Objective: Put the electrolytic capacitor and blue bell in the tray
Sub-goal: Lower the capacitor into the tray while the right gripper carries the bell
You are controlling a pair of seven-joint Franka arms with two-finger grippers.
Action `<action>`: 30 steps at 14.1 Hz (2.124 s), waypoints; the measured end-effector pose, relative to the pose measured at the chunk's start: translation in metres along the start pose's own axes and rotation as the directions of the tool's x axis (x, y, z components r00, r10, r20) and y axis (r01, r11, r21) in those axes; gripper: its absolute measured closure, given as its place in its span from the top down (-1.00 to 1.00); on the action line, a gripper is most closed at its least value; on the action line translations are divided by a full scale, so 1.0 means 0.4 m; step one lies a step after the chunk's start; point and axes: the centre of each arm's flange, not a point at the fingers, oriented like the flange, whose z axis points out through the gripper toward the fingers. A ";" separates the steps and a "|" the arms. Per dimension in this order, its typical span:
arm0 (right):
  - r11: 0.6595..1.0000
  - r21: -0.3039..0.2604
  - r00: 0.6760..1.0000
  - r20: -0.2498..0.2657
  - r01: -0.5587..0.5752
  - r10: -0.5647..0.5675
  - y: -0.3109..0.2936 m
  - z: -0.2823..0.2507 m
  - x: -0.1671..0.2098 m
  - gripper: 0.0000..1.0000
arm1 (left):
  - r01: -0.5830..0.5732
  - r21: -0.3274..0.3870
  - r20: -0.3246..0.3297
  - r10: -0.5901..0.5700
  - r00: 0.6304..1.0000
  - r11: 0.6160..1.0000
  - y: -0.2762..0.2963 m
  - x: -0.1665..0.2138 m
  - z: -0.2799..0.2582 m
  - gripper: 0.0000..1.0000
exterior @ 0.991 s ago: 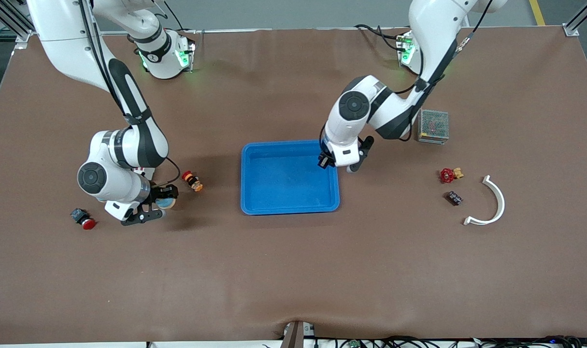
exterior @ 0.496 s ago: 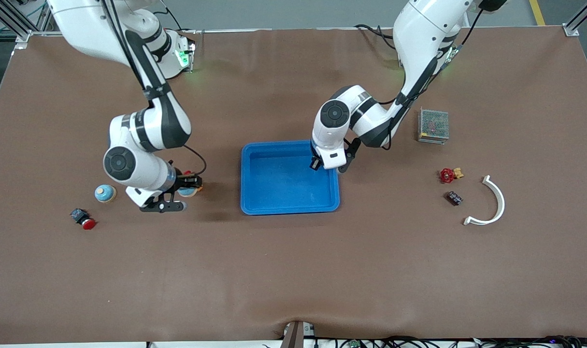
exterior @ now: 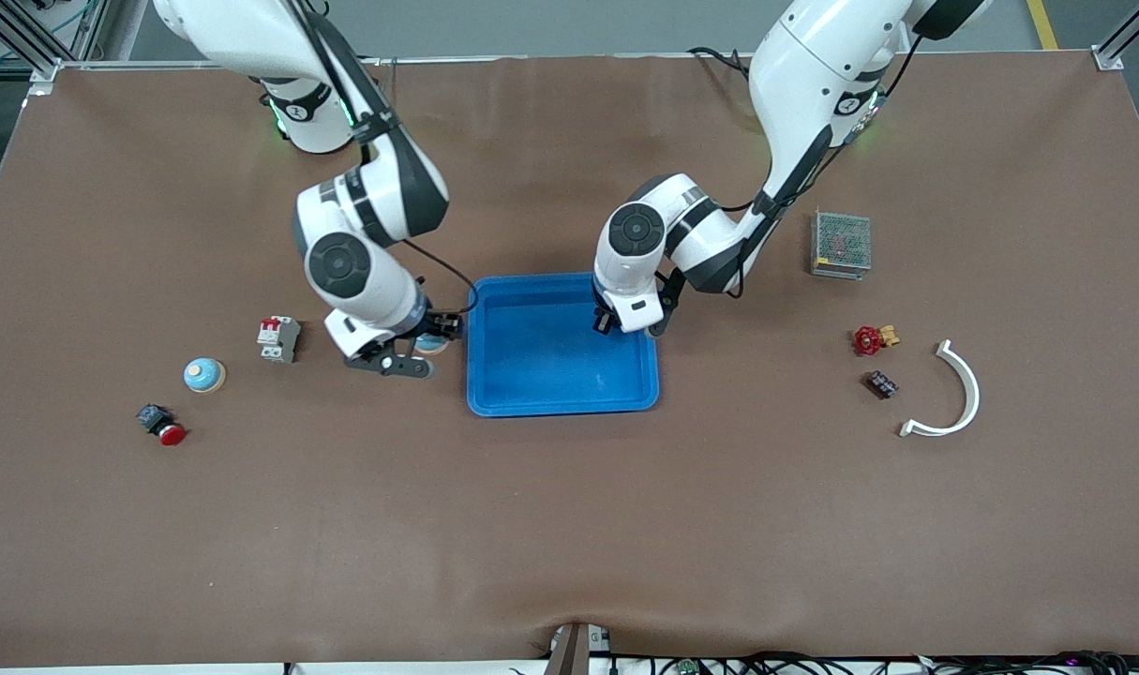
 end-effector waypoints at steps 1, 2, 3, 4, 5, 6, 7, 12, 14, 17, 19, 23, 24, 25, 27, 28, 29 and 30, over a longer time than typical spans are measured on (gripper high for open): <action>1.000 0.005 1.000 -0.010 -0.017 0.017 -0.023 0.001 -0.016 0.35 | 0.018 0.004 -0.001 -0.018 1.000 1.000 0.000 0.002 0.007 -0.40; 0.999 0.012 0.999 -0.021 -0.035 0.036 -0.043 0.002 -0.029 0.35 | 0.030 0.007 -0.002 -0.030 1.000 1.000 0.000 0.006 0.013 -0.40; 0.998 0.021 0.998 -0.033 -0.051 0.051 -0.061 0.003 -0.040 0.35 | 0.035 0.007 -0.002 -0.035 0.999 0.999 0.002 0.008 0.013 -0.30; 0.998 0.030 0.997 -0.046 -0.062 0.064 -0.079 0.005 -0.052 0.35 | 0.038 0.007 -0.004 -0.038 0.999 0.999 0.005 0.011 0.011 -0.09; 0.997 0.039 0.996 -0.057 -0.070 0.073 -0.097 0.011 -0.063 0.35 | 0.042 0.009 -0.007 -0.042 0.999 0.999 0.010 0.015 0.006 0.08; 0.996 0.045 0.995 -0.066 -0.074 0.077 -0.114 0.021 -0.076 0.35 | 0.047 0.008 -0.009 -0.047 0.999 0.999 0.021 0.021 -0.006 0.30; 0.996 0.051 0.994 -0.074 -0.079 0.082 -0.131 0.034 -0.088 0.35 | 0.056 0.005 -0.014 -0.056 0.998 0.998 0.037 0.033 -0.027 0.49; 0.998 0.033 0.995 -0.079 -0.061 0.063 -0.197 0.122 -0.148 0.35 | 0.031 0.008 -0.058 -0.031 0.998 0.999 0.116 0.117 -0.220 1.00; 0.999 0.018 0.996 -0.072 -0.049 0.050 -0.208 0.154 -0.163 0.35 | 0.000 0.015 -0.068 0.001 0.998 1.000 0.130 0.148 -0.267 1.00; 0.999 0.011 0.996 -0.073 -0.042 0.042 -0.215 0.185 -0.170 0.35 | -0.034 0.017 -0.113 0.036 0.993 0.999 0.142 0.199 -0.272 1.00; 0.999 0.006 0.997 -0.074 -0.037 0.038 -0.216 0.208 -0.175 0.35 | -0.047 0.016 -0.132 0.048 0.990 0.999 0.155 0.239 -0.291 1.00; 1.000 0.003 0.996 -0.084 -0.022 0.022 -0.225 0.251 -0.194 0.35 | -0.162 0.029 -0.147 0.165 0.975 0.986 0.171 0.339 -0.387 1.00; 1.000 0.006 0.996 -0.089 -0.020 0.021 -0.225 0.259 -0.196 0.35 | -0.204 0.051 -0.153 0.209 0.966 0.978 0.166 0.389 -0.421 1.00; 1.000 0.007 0.996 -0.091 -0.019 0.020 -0.225 0.266 -0.197 0.35 | -0.244 0.071 -0.154 0.253 0.955 0.967 0.161 0.443 -0.452 1.00; 1.000 0.008 0.995 -0.096 -0.018 0.018 -0.226 0.277 -0.197 0.35 | -0.305 0.093 -0.151 0.316 0.937 0.948 0.152 0.542 -0.494 1.00; 1.000 0.007 0.995 -0.096 -0.016 0.016 -0.228 0.281 -0.199 0.35 | -0.333 0.103 -0.145 0.345 0.927 0.937 0.149 0.585 -0.498 1.00; 1.000 0.006 0.995 -0.096 -0.013 0.014 -0.230 0.284 -0.202 0.35 | -0.359 0.117 -0.140 0.374 0.917 0.926 0.144 0.629 -0.493 1.00; 1.000 0.006 0.995 -0.097 -0.011 0.012 -0.231 0.286 -0.204 0.35 | -0.380 0.137 -0.141 0.398 0.907 0.915 0.136 0.681 -0.483 1.00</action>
